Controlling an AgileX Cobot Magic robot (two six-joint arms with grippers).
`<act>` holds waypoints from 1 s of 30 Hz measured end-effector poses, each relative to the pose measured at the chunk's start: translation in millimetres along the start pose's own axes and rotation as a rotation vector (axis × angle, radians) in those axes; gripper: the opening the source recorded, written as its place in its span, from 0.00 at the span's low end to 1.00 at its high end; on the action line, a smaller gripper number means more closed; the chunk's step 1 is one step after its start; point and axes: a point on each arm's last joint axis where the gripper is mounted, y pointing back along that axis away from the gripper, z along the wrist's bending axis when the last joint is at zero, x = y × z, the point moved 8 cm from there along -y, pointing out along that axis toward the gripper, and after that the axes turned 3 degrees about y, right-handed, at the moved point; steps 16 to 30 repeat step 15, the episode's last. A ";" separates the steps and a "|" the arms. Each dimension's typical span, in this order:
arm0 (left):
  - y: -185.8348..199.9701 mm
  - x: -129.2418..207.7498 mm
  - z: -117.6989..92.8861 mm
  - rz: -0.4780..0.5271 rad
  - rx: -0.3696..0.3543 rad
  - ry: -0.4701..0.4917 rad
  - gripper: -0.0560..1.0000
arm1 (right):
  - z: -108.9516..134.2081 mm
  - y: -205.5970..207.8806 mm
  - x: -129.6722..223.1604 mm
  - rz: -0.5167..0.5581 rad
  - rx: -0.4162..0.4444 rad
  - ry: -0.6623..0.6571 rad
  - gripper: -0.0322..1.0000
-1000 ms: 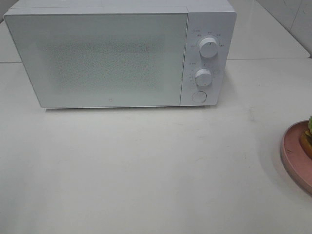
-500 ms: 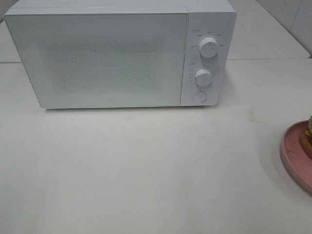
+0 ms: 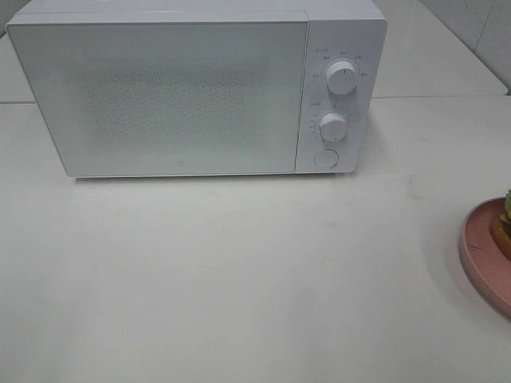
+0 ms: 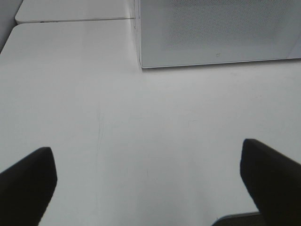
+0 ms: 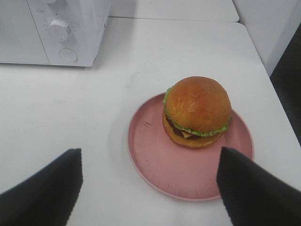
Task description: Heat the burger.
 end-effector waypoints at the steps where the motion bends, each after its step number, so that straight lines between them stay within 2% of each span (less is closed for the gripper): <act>1: 0.0 0.0 0.0 0.000 0.000 0.000 0.98 | 0.0 0.0 0.0 0.000 0.000 0.000 0.77; 30: 0.0 0.0 0.0 0.000 0.000 0.000 0.98 | 0.0 0.0 0.0 0.000 0.000 0.000 0.77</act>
